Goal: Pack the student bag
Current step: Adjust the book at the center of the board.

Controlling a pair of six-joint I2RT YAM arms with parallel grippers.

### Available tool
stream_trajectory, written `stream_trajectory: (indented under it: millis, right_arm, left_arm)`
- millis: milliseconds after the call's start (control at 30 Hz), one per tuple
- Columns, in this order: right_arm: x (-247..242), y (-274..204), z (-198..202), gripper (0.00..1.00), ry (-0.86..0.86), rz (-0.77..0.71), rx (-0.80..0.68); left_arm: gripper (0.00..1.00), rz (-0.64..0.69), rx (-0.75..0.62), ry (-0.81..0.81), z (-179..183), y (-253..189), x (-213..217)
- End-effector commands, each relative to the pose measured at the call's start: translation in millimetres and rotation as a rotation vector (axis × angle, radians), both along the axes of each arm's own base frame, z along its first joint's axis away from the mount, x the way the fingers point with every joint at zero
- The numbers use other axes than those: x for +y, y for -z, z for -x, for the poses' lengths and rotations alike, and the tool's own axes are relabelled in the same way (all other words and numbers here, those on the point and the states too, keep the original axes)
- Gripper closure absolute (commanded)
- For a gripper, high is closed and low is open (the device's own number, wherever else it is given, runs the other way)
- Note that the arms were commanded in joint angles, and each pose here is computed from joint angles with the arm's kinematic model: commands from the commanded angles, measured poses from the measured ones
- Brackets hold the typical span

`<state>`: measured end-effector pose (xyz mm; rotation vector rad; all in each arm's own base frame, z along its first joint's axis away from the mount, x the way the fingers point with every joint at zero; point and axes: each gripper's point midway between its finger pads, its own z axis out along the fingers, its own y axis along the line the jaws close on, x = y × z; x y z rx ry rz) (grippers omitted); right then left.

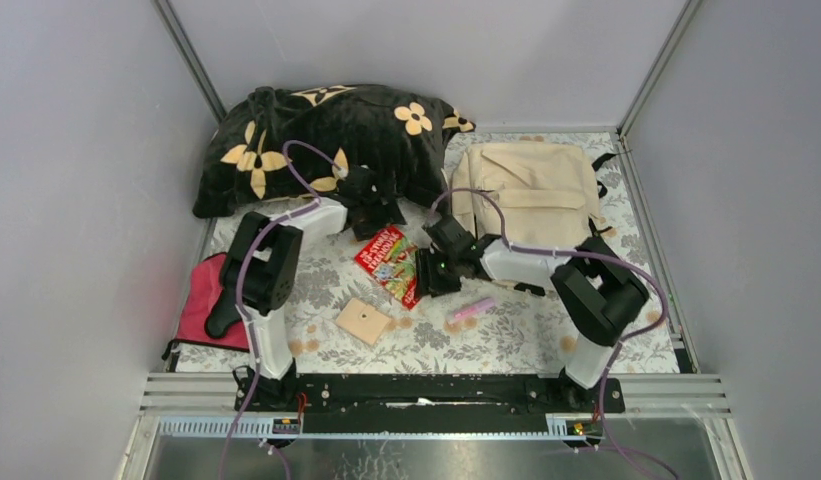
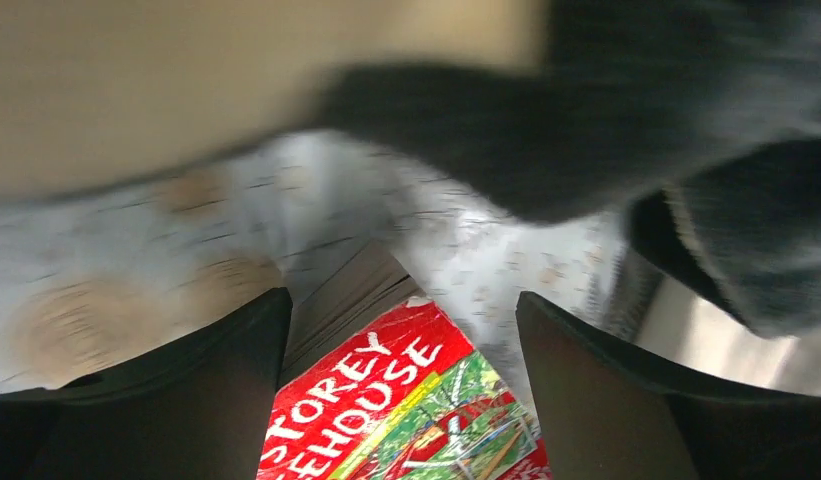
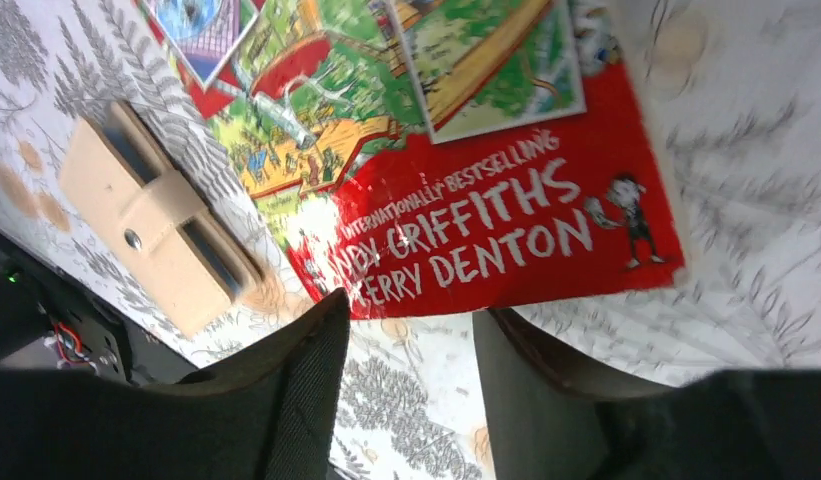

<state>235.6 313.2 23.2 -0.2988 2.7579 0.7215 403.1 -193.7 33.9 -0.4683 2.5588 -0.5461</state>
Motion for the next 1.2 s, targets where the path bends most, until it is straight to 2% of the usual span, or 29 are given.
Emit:
stream_trajectory:
  millis: [0, 33, 133, 267, 467, 600, 833, 1167]
  right_arm:
    - [9, -32, 13, 0.33, -0.043, -0.094, -0.064]
    - [1, -34, 11, 0.22, -0.039, -0.066, -0.102]
    - [-13, -48, -8, 0.06, -0.004, 0.001, -0.224]
    - [-23, -65, -41, 0.01, 0.054, 0.103, -0.334]
    - [-15, -63, -68, 0.00, 0.059, 0.135, -0.345]
    - [-16, -60, -74, 0.00, 0.024, 0.164, -0.341]
    - [-16, -49, -67, 0.00, -0.013, 0.142, -0.275]
    - [-14, -7, -60, 0.00, 0.046, 0.106, -0.140]
  left_arm:
    - [0.10, 0.170, -0.067, 0.193, -8, -27, -64]
    - [0.09, 0.165, -0.092, 0.209, -10, -34, -65]
    - [0.07, 0.125, -0.179, 0.225, -8, -63, -59]
    - [0.01, 0.055, -0.241, 0.199, 14, -88, -35]
    - [0.01, 0.008, -0.244, 0.088, 56, -93, 2]
    - [0.01, -0.009, -0.188, 0.013, 77, -78, 19]
    - [0.01, -0.092, -0.175, -0.160, 83, -71, 52]
    - [0.01, -0.054, -0.143, -0.108, 85, -68, 46]
